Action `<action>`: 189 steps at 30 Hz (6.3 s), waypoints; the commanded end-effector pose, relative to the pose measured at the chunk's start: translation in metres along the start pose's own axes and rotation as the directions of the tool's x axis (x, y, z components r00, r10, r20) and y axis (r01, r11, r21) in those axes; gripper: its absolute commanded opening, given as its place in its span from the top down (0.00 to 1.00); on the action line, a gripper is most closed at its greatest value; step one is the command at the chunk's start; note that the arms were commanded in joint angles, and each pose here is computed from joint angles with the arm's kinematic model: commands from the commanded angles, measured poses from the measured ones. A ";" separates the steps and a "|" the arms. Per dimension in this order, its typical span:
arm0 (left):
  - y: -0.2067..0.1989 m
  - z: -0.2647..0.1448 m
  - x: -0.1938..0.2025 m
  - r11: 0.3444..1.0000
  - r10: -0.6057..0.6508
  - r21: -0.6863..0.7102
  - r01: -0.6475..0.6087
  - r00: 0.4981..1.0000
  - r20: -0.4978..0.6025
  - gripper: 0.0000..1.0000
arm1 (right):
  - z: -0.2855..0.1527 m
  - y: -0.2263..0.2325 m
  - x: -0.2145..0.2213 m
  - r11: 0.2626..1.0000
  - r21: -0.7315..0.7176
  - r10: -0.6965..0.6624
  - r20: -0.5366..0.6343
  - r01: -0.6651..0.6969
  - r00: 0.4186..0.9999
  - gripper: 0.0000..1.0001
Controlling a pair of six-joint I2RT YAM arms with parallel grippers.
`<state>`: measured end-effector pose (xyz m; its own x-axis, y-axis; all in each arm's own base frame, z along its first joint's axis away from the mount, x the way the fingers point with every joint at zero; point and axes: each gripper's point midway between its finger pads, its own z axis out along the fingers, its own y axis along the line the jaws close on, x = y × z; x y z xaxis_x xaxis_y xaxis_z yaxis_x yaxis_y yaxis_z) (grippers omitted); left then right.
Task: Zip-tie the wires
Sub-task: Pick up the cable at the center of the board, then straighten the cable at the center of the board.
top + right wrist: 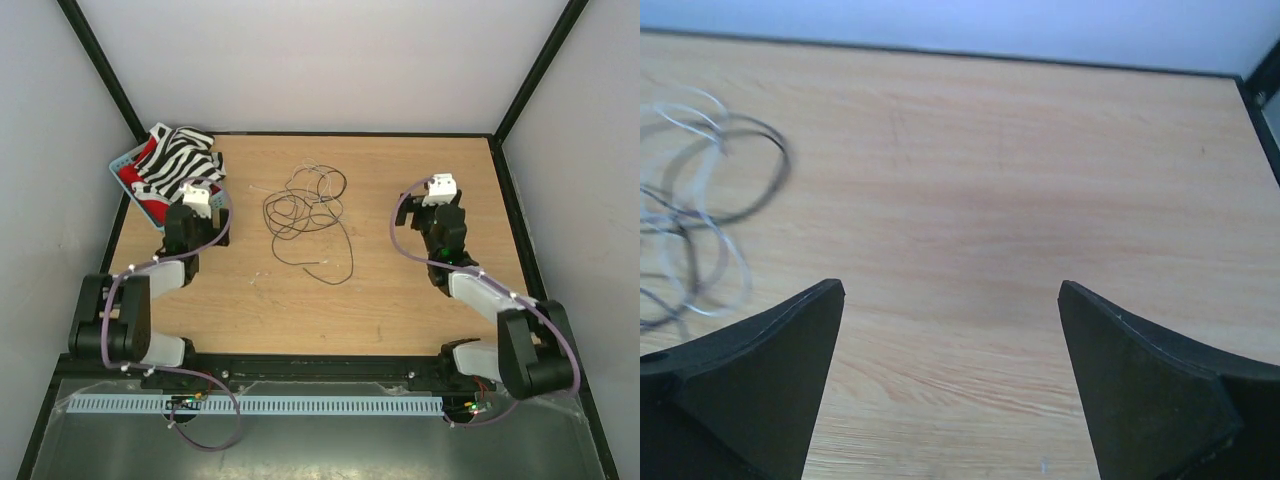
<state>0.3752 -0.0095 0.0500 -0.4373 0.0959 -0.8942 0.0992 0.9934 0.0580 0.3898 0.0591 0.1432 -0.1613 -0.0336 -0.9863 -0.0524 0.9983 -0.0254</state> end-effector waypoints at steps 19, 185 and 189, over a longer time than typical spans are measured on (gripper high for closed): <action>-0.132 -0.135 -0.076 0.862 -0.272 0.333 0.383 0.902 -0.335 0.01 | -0.041 0.185 0.055 0.877 -0.446 -0.096 -0.523 -0.175 0.847 0.01; -0.228 0.078 -0.113 0.729 -0.522 0.385 0.566 0.823 -0.223 0.49 | -0.066 0.258 -0.388 0.681 -0.722 0.274 0.093 -0.125 0.957 1.00; -0.229 0.081 -0.110 0.733 -0.515 0.382 0.562 0.826 -0.226 0.49 | -0.066 0.257 -0.388 0.685 -0.719 0.270 0.100 -0.118 0.958 1.00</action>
<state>0.4655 -0.2456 0.0936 -0.6297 -0.4327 -0.6451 0.1258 0.7627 -0.6344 0.3843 0.3372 0.4999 -0.1487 0.2003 -0.9684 -0.7133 0.6565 0.2454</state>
